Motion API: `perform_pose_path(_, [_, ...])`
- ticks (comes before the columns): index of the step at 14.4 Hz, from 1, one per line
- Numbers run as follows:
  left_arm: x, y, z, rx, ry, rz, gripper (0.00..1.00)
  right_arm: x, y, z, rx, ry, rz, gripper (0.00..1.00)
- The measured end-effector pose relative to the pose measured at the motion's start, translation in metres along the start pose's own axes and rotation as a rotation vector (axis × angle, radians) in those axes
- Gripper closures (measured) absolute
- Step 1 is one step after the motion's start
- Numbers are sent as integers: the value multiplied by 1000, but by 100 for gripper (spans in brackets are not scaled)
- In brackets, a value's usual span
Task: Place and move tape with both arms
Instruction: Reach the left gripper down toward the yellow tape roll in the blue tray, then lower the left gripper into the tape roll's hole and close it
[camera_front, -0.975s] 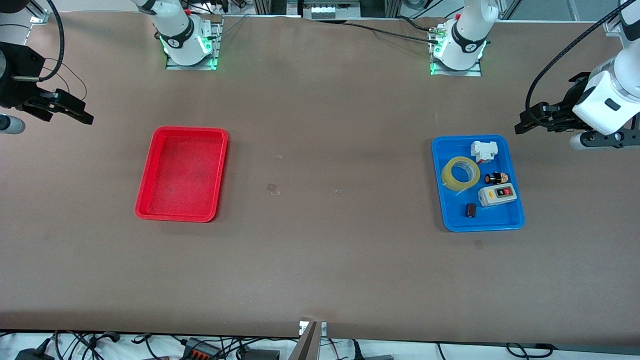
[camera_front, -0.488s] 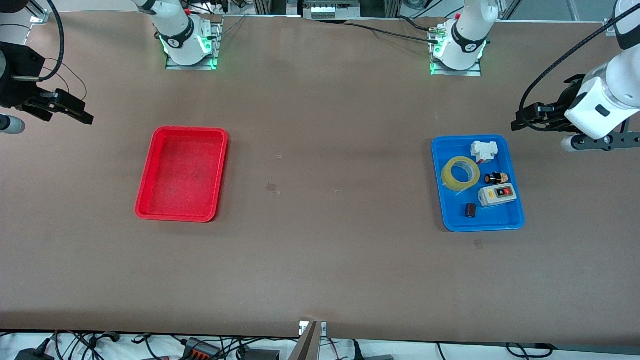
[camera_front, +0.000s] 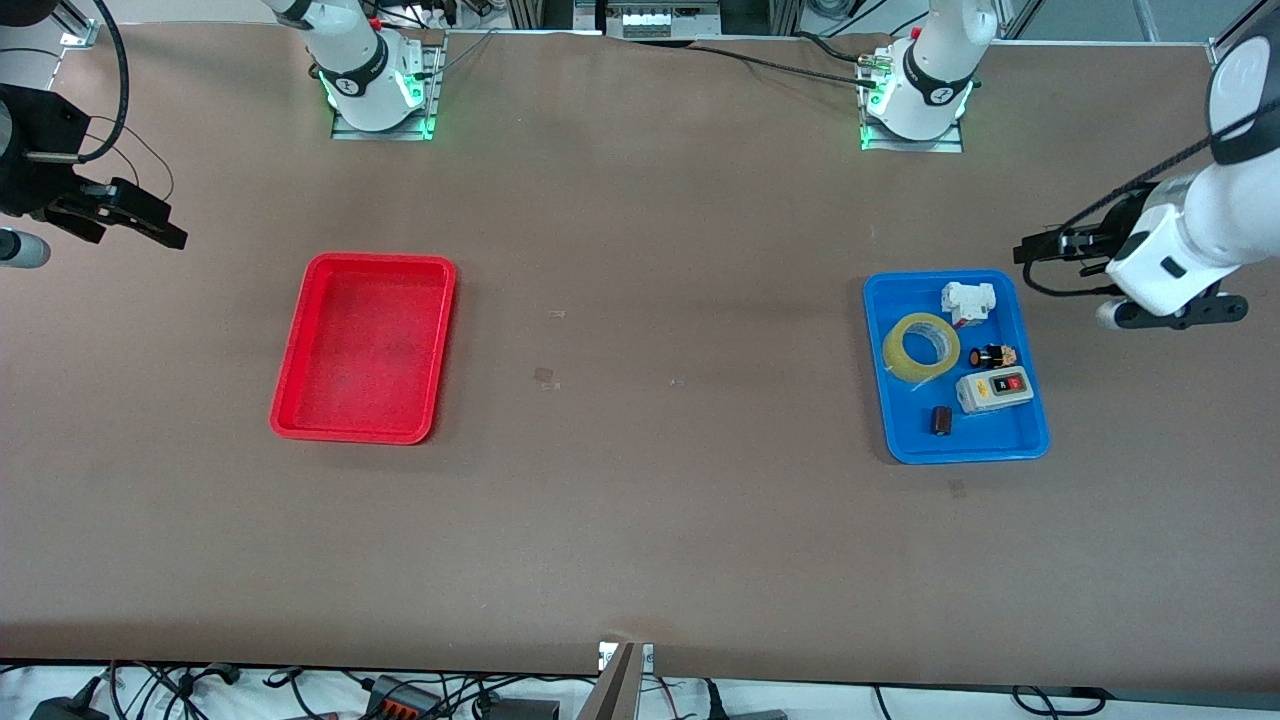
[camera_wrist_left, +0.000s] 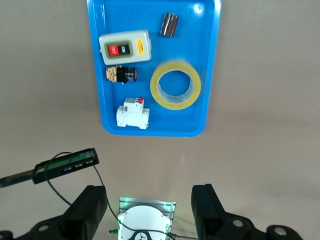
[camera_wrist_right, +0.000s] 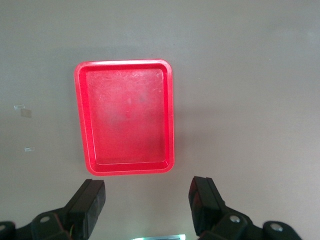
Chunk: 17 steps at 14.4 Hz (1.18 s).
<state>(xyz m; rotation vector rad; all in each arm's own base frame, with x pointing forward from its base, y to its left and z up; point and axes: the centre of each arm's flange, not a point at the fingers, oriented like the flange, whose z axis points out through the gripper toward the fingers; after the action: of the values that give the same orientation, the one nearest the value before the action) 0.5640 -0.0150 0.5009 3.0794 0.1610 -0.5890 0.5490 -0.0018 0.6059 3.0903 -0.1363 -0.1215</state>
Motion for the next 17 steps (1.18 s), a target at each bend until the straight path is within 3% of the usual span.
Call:
perform_pose_path(4, [31, 1, 67, -5, 15, -4, 0, 0, 0, 0, 0, 0, 0, 1])
perform_pose_path(11, [55, -4, 184, -23, 133, -20, 0, 0, 0, 0, 0, 0, 0, 1])
perform_pose_path(17, [72, -4, 251, -24, 105, -23, 0, 1, 0, 1, 0, -2, 0, 1])
